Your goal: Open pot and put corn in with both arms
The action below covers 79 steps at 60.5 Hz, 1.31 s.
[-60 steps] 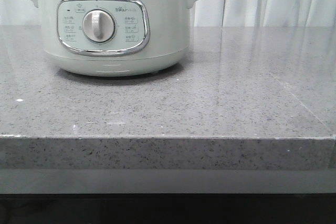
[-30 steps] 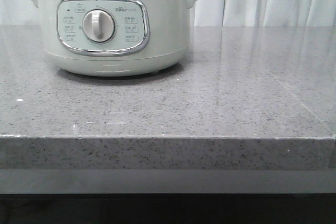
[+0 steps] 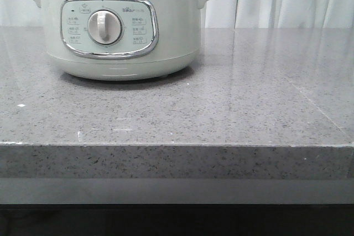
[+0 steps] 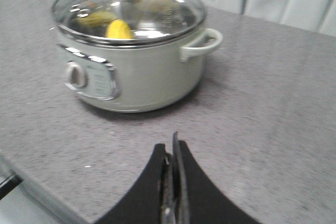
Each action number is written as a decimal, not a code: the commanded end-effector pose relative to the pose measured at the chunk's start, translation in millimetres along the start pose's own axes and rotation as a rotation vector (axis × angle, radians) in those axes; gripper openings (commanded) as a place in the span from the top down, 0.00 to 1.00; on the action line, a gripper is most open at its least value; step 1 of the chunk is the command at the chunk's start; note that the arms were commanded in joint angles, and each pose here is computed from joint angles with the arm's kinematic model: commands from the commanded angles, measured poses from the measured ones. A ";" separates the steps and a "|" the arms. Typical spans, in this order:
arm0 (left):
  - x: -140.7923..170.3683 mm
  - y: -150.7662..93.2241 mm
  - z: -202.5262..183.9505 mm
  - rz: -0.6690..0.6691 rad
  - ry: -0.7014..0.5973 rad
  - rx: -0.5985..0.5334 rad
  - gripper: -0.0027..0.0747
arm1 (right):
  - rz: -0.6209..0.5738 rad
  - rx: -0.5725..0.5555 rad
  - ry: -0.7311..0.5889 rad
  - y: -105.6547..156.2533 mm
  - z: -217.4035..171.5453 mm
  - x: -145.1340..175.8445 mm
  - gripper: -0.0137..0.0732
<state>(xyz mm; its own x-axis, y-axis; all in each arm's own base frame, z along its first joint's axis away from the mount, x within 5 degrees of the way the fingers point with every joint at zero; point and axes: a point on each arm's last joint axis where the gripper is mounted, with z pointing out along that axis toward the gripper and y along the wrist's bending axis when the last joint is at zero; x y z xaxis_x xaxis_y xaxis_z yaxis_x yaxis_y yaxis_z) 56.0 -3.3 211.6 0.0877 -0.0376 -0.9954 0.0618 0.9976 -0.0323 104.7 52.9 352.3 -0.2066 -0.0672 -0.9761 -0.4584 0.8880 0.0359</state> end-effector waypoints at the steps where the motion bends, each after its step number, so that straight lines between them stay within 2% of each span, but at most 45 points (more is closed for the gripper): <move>1: -6.8 0.2 -1.9 -0.009 -0.097 -0.002 0.99 | -0.004 0.090 -0.176 -7.7 -20.2 -3.6 0.92; 18: -6.8 0.2 -1.9 -0.009 -0.097 -0.002 0.99 | 0.009 0.347 -0.387 -21.9 -45.9 73.3 0.92; 27: -6.8 0.2 -1.9 -0.009 -0.097 -0.002 0.99 | 0.004 0.390 -0.431 -24.1 -44.5 107.7 0.92; 41: -6.8 0.2 -1.9 -0.009 -0.097 -0.002 0.99 | 0.008 0.411 -0.420 -26.0 -38.1 148.0 0.92; 48: -6.7 0.2 -1.7 -0.009 -0.095 -0.002 0.99 | 0.017 0.414 -0.373 -26.3 -36.4 152.1 0.92; 79: -6.7 0.2 -1.7 -0.009 -0.095 -0.002 0.99 | 0.017 0.424 -0.377 -26.8 -36.7 151.8 0.92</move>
<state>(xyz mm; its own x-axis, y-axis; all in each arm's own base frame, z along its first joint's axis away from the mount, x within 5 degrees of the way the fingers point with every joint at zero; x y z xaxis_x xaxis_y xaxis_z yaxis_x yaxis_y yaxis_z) 56.0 -3.3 211.6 0.0877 -0.0376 -0.9954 0.0618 0.9976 -0.0323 56.6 4.0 202.6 0.0461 0.0390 -0.9982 -0.0699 0.9969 0.0357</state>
